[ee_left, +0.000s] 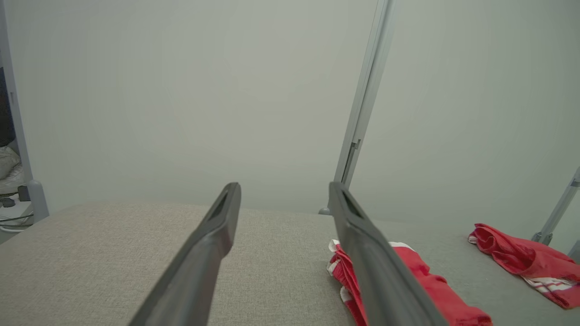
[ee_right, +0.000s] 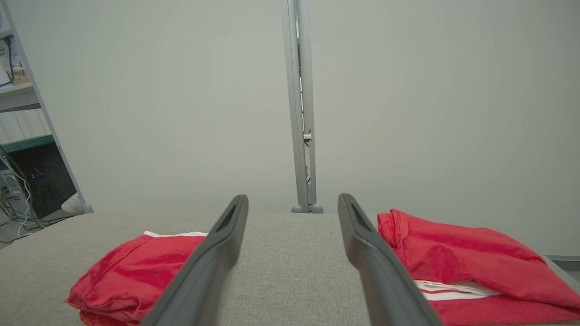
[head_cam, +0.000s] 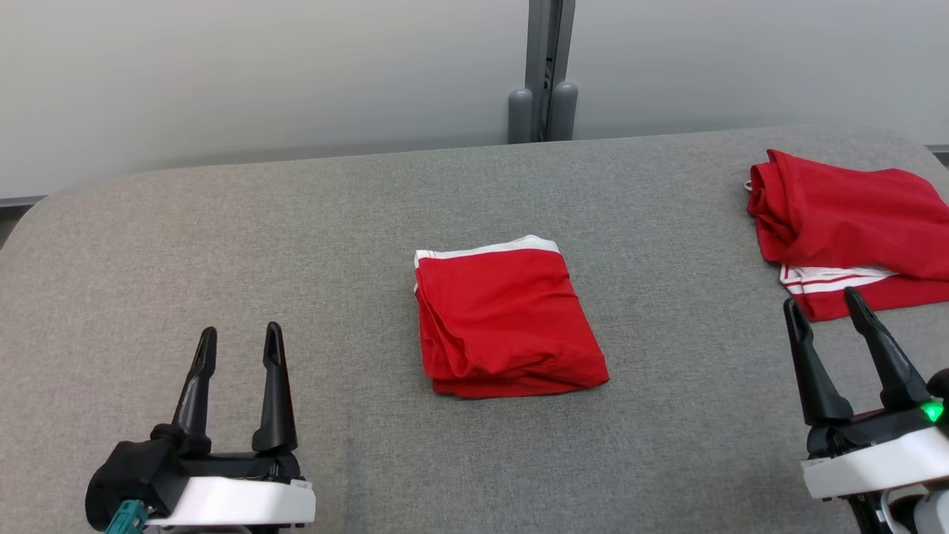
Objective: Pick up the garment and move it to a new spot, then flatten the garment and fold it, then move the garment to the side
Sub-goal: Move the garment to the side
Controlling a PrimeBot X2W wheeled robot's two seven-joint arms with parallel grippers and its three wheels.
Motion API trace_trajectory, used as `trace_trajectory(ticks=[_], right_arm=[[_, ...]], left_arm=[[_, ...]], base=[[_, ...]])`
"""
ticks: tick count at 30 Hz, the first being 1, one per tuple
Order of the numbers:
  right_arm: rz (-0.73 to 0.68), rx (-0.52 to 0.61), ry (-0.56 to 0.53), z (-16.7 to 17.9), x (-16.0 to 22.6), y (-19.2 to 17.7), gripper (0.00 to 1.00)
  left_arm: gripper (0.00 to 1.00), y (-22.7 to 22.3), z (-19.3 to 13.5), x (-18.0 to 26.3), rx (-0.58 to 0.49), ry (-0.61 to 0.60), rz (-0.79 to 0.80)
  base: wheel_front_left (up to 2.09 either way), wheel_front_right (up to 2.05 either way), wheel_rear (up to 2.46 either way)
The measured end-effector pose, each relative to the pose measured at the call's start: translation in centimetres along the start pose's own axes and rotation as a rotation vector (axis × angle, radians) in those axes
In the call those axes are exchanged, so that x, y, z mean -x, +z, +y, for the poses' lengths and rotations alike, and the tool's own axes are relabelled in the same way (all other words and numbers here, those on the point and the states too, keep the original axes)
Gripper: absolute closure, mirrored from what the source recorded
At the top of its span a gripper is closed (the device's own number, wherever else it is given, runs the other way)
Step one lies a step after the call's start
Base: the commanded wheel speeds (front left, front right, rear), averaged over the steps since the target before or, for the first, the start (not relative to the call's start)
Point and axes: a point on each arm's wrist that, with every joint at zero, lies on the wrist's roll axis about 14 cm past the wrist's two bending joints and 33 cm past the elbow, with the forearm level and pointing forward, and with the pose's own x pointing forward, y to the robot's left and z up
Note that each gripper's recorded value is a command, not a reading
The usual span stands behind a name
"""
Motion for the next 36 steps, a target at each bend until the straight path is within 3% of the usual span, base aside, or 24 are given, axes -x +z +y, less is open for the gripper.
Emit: trace_trajectory(ticks=[9, 16, 23, 36], right_arm=[[0.036, 0.003, 0.028, 0.4, -0.9, -1.1, 0.0], [0.187, -0.119, 0.111, 2.9, -4.7, -5.1, 0.0], [0.511, -0.291, 0.179, 6.5, -7.4, -10.5, 0.0], [0.924, -0.424, 0.214, 9.7, -8.7, -16.4, 0.0]], left_arm=[[0.0, -0.1, 0.1, 0.1, -0.009, -0.002, 0.002], [0.0, -0.3, 0.1, -0.1, -0.004, -0.001, 0.007], [0.0, -0.5, 1.4, 0.5, 0.007, 0.042, 0.018], [0.0, -0.4, 4.0, 1.8, 0.005, 0.135, 0.027]], base=[[0.0, 0.0, 0.0], [0.0, 0.0, 0.0], [0.0, 0.0, 0.0], [0.0, 0.0, 0.0]])
